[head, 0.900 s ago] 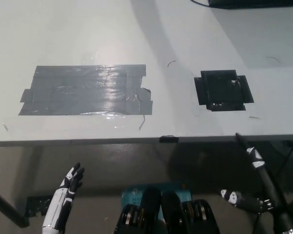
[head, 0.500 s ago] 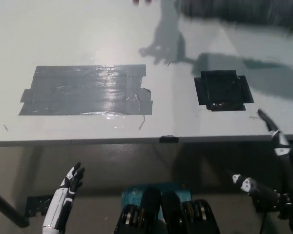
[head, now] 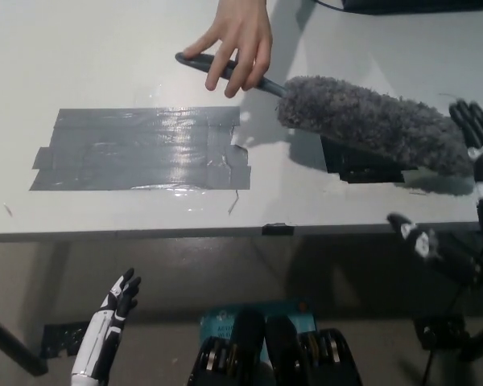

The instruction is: A person hands a grey duster to the robot and the robot grabs it with its right hand and places it on the black marked spot infron tof it on the desk

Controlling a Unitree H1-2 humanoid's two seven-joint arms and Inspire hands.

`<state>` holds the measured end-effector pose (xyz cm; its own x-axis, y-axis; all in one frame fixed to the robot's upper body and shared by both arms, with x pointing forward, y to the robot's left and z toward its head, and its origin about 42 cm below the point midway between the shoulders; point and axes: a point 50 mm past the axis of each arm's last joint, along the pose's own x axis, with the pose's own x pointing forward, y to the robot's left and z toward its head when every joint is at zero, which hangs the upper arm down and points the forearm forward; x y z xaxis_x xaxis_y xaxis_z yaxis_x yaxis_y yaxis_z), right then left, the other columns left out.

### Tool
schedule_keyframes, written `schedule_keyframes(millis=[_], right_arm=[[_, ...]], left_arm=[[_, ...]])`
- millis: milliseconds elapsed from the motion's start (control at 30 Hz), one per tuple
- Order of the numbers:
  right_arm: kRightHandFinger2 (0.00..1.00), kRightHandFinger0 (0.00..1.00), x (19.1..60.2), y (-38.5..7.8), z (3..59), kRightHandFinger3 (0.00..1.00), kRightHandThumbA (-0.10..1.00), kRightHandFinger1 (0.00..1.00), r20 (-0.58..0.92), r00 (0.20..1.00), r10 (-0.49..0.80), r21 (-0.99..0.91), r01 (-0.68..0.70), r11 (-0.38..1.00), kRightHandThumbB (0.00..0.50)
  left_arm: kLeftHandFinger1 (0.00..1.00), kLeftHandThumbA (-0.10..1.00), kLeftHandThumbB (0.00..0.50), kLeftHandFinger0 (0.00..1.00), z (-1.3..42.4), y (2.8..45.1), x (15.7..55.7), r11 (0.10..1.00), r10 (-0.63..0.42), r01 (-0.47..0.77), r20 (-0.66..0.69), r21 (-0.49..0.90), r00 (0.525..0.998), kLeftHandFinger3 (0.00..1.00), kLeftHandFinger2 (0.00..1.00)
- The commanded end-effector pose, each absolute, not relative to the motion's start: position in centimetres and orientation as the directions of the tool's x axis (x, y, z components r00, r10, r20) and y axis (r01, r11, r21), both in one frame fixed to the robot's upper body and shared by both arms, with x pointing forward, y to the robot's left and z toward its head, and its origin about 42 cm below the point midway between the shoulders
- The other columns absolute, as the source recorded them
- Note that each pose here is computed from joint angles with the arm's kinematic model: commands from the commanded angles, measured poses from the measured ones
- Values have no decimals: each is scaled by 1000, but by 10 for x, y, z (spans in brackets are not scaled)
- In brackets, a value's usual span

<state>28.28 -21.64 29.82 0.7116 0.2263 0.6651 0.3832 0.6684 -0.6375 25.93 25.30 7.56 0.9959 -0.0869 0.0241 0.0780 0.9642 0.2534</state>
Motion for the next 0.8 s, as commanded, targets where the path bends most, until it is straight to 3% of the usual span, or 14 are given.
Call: schedule_keyframes(millis=[0, 267, 533, 767], right_arm=[[1000, 1000, 318, -210, 327, 1000, 978, 1000, 625, 753, 206, -732, 473, 491, 451], [1000, 1000, 398, -193, 320, 1000, 1000, 1000, 463, 865, 195, -827, 342, 445, 484], [1000, 1000, 450, -182, 308, 1000, 1000, 1000, 326, 925, 197, -900, 240, 362, 500], [1000, 1000, 479, -178, 294, 1000, 1000, 1000, 131, 974, 185, -946, 67, 318, 500]], left_arm=[[1000, 1000, 284, 1000, 87, 254, 263, 960, -95, 70, 80, 271, 992, 1000, 1000], [1000, 1000, 280, 1000, 92, 254, 270, 957, -104, 73, 97, 279, 990, 1000, 1000], [1000, 1000, 275, 1000, 95, 252, 273, 958, -109, 76, 106, 278, 988, 1000, 1000], [1000, 1000, 261, 1000, 99, 253, 277, 956, -111, 74, 118, 285, 987, 1000, 1000]])
